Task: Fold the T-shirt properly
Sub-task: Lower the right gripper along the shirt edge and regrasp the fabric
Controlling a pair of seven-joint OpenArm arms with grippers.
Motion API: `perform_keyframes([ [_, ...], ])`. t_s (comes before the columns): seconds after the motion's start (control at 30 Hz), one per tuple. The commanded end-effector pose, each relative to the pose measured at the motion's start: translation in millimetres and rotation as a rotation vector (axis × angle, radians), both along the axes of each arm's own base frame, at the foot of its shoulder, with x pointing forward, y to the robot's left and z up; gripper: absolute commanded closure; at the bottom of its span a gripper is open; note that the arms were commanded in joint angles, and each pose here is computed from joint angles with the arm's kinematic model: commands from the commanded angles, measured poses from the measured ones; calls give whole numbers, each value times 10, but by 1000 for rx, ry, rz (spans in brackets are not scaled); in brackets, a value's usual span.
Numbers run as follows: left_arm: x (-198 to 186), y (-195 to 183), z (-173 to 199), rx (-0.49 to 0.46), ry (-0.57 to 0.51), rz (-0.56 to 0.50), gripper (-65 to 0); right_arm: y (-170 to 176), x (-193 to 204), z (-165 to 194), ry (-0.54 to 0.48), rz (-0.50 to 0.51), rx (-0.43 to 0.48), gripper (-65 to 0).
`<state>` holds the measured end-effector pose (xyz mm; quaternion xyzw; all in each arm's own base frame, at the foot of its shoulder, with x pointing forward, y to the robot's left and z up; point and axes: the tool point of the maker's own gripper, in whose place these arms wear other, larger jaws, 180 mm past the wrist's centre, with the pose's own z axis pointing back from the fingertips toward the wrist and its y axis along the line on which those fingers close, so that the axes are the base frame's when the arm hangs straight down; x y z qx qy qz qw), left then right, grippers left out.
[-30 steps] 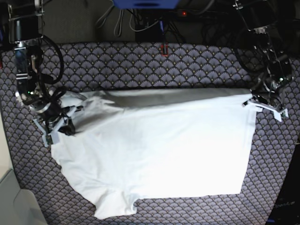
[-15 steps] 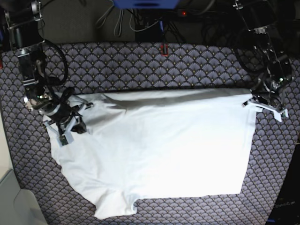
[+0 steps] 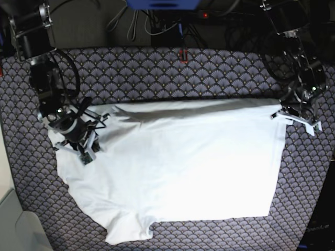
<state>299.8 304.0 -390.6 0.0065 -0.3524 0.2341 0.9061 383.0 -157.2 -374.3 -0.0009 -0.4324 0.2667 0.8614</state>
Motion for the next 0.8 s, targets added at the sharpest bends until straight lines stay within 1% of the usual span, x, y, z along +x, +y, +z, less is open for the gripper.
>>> perform_keyframes([
  [0.0,98,77,151,29,-47,3,-4,-31,139,209,-67,2,3,0],
  [0.17,99,83,156,32,-48,3,-4,-31,200,270,-81,1,3,0],
  [0.37,153,83,204,32,-64,3,-4,-46,244,175,-54,-20,10,0],
  [0.5,165,88,232,37,-71,2,-4,-54,240,160,-50,-22,10,0],
  [0.63,257,89,299,32,-87,2,-4,-55,229,145,-46,-22,10,0],
  [0.7,292,47,305,30,-91,-9,-4,-58,231,148,-47,-23,12,0],
  [0.77,360,-57,319,36,-97,-46,-4,-58,231,148,-47,-23,12,0],
])
